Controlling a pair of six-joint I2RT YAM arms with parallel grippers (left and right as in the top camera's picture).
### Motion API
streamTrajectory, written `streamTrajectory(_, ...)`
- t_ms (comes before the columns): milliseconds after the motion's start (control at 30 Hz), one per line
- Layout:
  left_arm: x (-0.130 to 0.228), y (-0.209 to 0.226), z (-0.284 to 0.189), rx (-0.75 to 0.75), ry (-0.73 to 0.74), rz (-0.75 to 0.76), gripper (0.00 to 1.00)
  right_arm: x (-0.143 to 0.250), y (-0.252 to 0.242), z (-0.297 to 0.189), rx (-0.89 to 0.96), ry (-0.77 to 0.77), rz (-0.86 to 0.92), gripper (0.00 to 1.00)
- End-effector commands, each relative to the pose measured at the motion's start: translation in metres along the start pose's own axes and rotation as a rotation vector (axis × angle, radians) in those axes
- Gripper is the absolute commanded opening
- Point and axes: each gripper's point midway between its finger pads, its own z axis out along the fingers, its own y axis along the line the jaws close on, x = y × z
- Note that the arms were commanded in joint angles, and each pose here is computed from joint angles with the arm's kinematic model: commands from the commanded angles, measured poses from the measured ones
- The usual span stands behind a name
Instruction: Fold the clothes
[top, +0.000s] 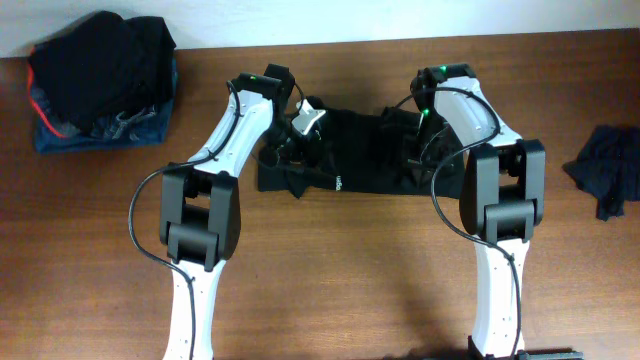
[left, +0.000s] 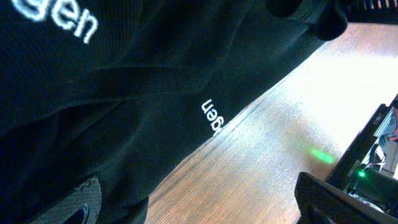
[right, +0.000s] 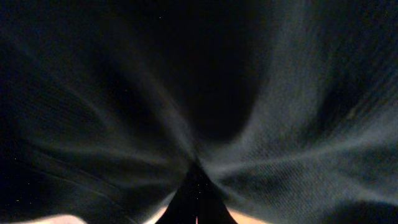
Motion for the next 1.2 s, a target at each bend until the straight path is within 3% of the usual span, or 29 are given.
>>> streamTrajectory(0,-0.002,0.001,0.002,-0.004,0.000,0.025,0.99,0.012,-0.003,-0.008,0.025,0.011,-0.014,0.04)
streamTrajectory(233,-0.002,0.001,0.002,-0.004,0.000,0.025,0.99,0.021,-0.017,-0.013,0.099,0.040,-0.009,0.04)
streamTrajectory(567,-0.006,-0.004,-0.003,0.031,-0.023,0.025,0.99,-0.002,-0.001,-0.074,0.033,-0.139,-0.030,0.07)
streamTrajectory(633,-0.010,-0.013,-0.007,0.068,-0.036,0.030,0.99,-0.008,0.002,-0.083,0.019,-0.177,-0.038,0.16)
streamTrajectory(667,-0.012,-0.019,-0.012,0.085,-0.044,0.034,0.99,-0.011,0.003,-0.086,0.014,-0.194,-0.049,0.29)
streamTrajectory(700,-0.014,-0.023,-0.016,0.093,-0.050,0.038,0.99,-0.013,0.003,-0.088,0.009,-0.206,-0.055,0.47)
streamTrajectory(767,-0.016,-0.030,-0.026,0.092,-0.058,0.045,0.99,-0.018,0.001,-0.090,0.001,-0.223,-0.047,1.00)
streamTrajectory(833,-0.018,-0.037,-0.039,0.082,-0.066,0.077,0.99,-0.025,-0.003,-0.092,-0.010,-0.242,-0.032,0.99)
streamTrajectory(967,-0.018,-0.028,-0.073,-0.083,-0.069,0.080,0.99,-0.037,-0.014,-0.096,-0.051,-0.267,0.053,0.99)
streamTrajectory(1167,-0.012,0.020,-0.133,-0.306,-0.128,-0.114,0.99,-0.049,-0.028,-0.100,-0.115,-0.280,0.107,0.99)
